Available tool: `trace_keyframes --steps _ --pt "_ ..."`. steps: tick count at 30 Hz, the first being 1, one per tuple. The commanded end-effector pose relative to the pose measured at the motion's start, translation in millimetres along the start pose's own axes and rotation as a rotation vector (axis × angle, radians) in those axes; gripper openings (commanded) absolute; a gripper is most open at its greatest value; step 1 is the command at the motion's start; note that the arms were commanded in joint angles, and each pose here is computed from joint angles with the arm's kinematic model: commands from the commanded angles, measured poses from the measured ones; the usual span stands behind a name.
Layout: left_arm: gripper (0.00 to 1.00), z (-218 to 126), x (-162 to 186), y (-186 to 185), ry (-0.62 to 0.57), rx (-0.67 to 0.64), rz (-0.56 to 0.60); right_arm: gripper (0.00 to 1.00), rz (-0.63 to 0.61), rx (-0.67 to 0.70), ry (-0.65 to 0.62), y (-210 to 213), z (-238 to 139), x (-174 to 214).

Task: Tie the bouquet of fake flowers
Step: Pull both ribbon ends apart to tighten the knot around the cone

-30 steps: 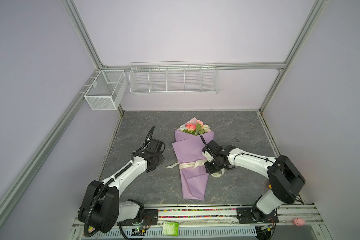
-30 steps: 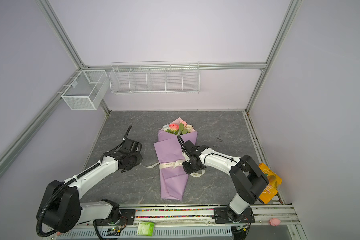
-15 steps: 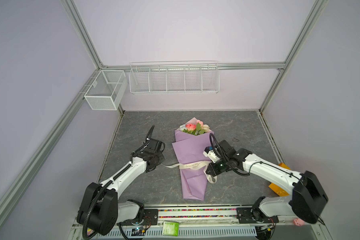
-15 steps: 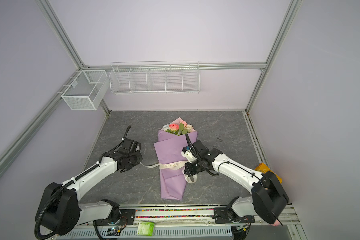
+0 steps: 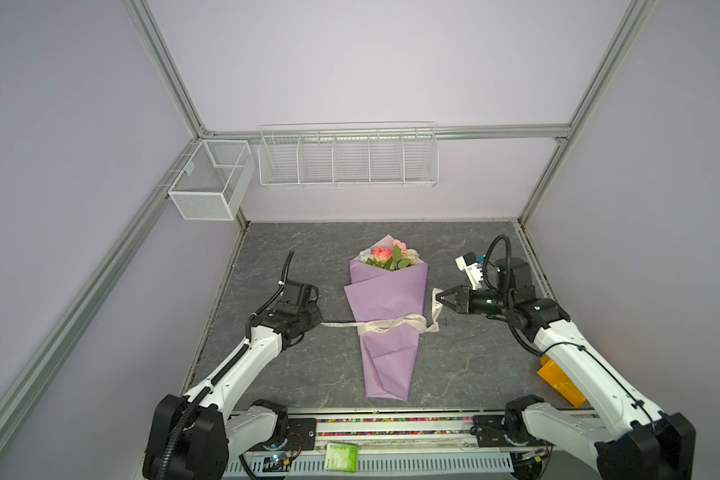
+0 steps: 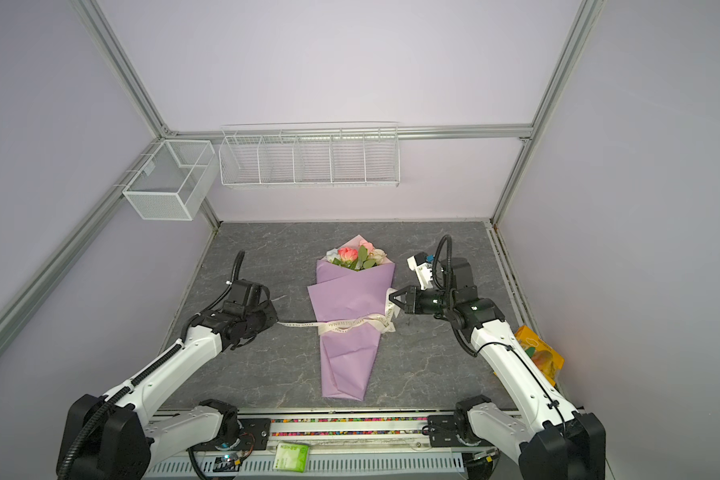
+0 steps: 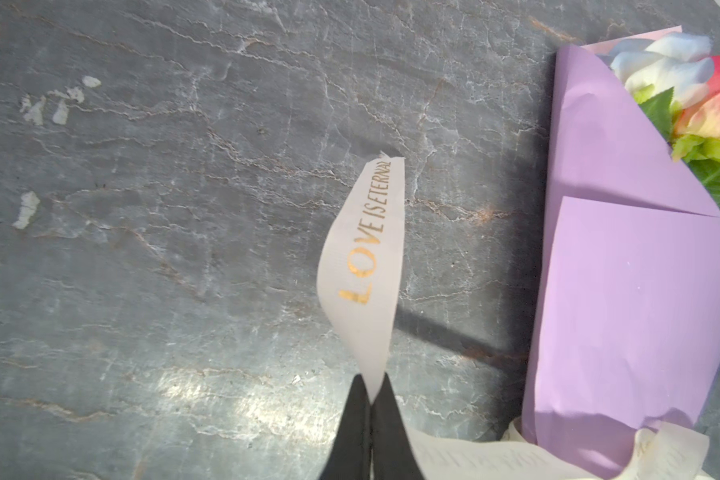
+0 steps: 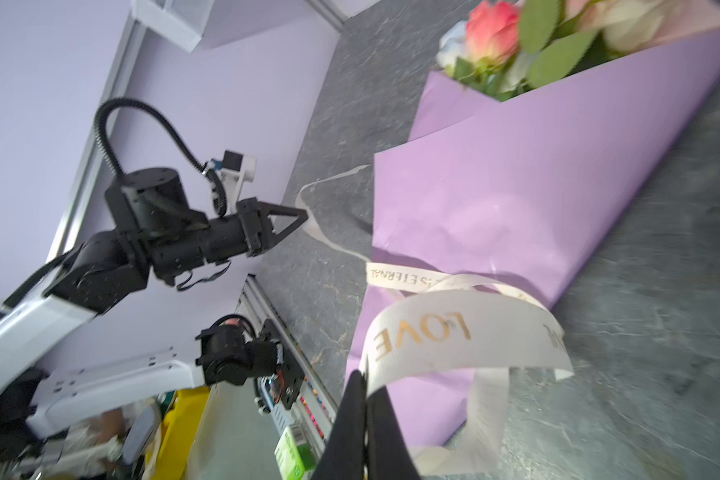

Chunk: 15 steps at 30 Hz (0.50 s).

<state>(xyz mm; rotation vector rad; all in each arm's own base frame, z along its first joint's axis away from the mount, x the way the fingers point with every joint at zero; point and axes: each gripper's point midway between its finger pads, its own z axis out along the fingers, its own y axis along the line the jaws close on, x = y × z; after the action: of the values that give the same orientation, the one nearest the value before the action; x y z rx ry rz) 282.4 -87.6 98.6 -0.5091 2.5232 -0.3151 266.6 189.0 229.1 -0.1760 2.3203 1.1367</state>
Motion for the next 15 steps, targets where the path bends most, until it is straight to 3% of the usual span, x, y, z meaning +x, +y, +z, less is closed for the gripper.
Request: trace_keyframes --steps 1,8,15 --pt "0.0 -1 0 1 -0.003 0.009 0.013 0.07 0.086 0.318 -0.097 -49 -24 -9" --pt "0.0 -8 -14 21 -0.03 -0.053 -0.021 0.06 0.176 0.701 -0.284 -116 -87 -26" --pt "0.0 -9 -28 54 -0.05 -0.128 -0.111 0.07 0.186 0.804 -0.306 -138 -105 -35"
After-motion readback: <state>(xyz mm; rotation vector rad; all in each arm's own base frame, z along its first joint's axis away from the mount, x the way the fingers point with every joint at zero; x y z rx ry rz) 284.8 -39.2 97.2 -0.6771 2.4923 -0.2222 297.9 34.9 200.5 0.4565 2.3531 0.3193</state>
